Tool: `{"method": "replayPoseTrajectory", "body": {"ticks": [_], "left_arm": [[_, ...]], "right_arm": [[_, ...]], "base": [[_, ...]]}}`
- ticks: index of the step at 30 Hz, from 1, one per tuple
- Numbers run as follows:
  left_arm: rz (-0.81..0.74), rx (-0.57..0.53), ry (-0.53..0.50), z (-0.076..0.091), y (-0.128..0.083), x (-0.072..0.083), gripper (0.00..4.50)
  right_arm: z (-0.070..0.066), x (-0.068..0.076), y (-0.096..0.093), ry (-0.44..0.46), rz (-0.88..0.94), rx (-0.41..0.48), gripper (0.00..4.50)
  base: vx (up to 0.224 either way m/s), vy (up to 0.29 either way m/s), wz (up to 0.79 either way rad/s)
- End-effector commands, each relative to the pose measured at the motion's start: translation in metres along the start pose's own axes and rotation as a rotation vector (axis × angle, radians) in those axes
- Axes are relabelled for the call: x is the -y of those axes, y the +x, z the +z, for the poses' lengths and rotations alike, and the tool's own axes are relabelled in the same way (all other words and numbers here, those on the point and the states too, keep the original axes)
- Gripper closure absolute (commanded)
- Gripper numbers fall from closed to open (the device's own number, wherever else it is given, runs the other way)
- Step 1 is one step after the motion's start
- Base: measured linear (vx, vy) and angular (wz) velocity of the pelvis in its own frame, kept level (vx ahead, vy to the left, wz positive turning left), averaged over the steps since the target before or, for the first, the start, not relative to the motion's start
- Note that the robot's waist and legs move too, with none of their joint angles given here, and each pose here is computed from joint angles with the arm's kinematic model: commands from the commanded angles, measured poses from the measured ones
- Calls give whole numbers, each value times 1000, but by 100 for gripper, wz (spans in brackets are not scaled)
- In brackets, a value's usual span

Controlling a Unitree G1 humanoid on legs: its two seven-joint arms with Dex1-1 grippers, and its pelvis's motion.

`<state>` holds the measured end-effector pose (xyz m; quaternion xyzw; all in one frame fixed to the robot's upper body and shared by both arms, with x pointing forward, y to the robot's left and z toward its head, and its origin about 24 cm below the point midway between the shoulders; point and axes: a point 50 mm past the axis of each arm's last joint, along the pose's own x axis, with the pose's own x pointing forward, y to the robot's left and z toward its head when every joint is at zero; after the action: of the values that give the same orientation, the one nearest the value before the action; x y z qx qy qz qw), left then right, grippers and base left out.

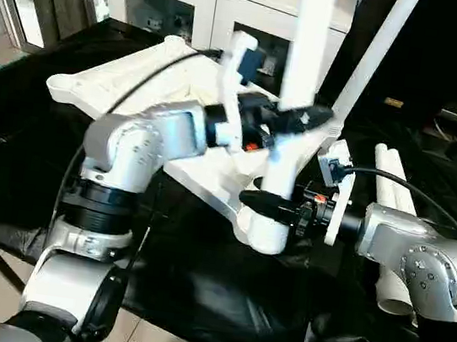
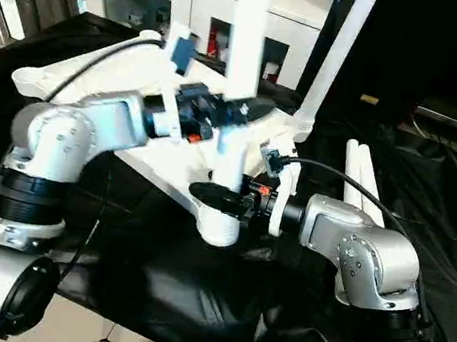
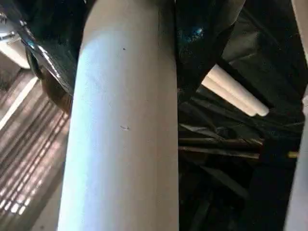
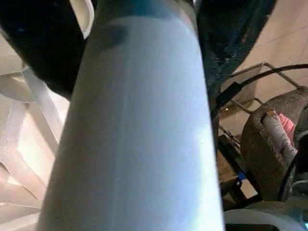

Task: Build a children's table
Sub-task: Pick table leg

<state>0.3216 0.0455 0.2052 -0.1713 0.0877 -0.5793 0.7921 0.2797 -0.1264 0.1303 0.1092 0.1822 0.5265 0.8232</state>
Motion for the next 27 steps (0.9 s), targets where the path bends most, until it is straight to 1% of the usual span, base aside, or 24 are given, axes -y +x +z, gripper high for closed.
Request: {"method": "replayPoseTrajectory", "body": {"ticks": [1,6,12,19,27], "left_arm": [[-17,2,51,6,2,5,266],[-10,-7,63,4,2,3,266],[-13,-10,73,5,2,3,266],[-37,-22,75,2,4,6,266],[-39,-27,78,1,3,6,267]], "right_arm": [[5,0,-2,-20,-4,-13,147],[3,-1,-3,-11,6,-48,147],[0,1,-4,-13,-17,-64,147],[2,1,-2,-11,-12,-51,147],[1,2,-2,-8,-15,-50,147]], "base": [[0,0,0],[0,0,0],[0,0,0],[0,0,0],[0,0,0]]}}
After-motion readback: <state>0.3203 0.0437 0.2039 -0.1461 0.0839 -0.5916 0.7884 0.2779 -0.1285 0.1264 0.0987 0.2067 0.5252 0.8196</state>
